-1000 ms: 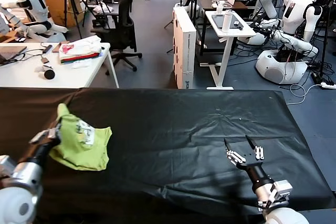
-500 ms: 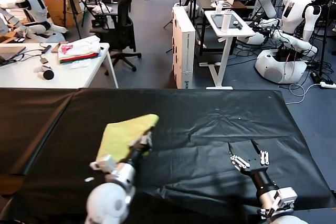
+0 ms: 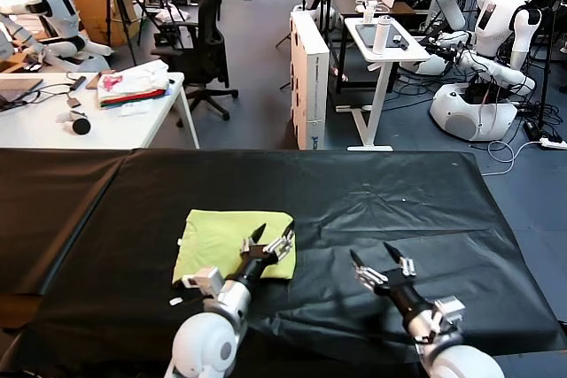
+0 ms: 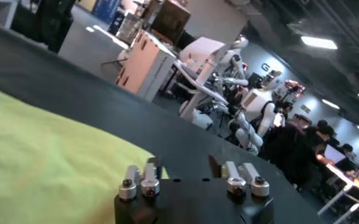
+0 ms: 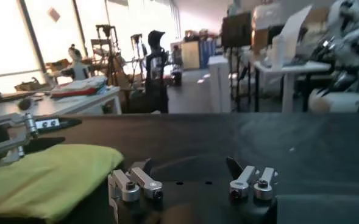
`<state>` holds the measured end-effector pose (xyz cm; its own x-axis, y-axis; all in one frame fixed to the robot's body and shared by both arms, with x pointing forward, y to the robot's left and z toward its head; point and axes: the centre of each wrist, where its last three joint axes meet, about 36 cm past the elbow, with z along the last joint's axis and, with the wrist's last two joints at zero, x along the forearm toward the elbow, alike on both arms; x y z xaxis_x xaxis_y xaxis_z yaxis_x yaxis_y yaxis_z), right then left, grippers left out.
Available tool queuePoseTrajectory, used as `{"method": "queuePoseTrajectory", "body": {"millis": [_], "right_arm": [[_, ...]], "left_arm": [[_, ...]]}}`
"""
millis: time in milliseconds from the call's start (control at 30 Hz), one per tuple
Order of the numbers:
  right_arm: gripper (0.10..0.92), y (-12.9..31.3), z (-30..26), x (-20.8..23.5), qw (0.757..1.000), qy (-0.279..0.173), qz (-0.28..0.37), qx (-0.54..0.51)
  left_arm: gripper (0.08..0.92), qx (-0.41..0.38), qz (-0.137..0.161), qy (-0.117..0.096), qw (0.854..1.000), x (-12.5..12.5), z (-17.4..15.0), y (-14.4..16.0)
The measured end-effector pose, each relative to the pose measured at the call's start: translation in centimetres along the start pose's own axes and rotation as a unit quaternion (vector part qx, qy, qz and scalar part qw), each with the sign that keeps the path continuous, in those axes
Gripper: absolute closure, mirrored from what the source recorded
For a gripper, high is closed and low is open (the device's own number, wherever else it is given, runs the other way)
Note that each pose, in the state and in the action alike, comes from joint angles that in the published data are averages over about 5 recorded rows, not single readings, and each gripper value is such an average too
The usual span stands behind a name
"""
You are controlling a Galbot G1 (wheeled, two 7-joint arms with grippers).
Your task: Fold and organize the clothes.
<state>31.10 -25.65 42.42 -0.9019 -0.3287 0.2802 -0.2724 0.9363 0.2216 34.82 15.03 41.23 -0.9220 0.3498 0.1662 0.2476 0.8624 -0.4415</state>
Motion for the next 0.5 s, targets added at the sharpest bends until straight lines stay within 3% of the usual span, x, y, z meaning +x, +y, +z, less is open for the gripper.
{"method": "queuePoseTrajectory", "body": {"millis": [233, 500], "right_arm": [[0.115, 2.6, -1.1, -3.7, 0.992, 0.067, -0.031, -0.102], [0.115, 5.2, -0.7, -7.7, 0.985, 0.091, -0.071, -0.129]], "left_arm": [[0.093, -0.048, -0.029, -0.028, 0.998, 1.8, -1.7, 2.6], [0.092, -0.077, -0.048, -0.038, 0.995, 3.4, -2.6, 3.7]]}}
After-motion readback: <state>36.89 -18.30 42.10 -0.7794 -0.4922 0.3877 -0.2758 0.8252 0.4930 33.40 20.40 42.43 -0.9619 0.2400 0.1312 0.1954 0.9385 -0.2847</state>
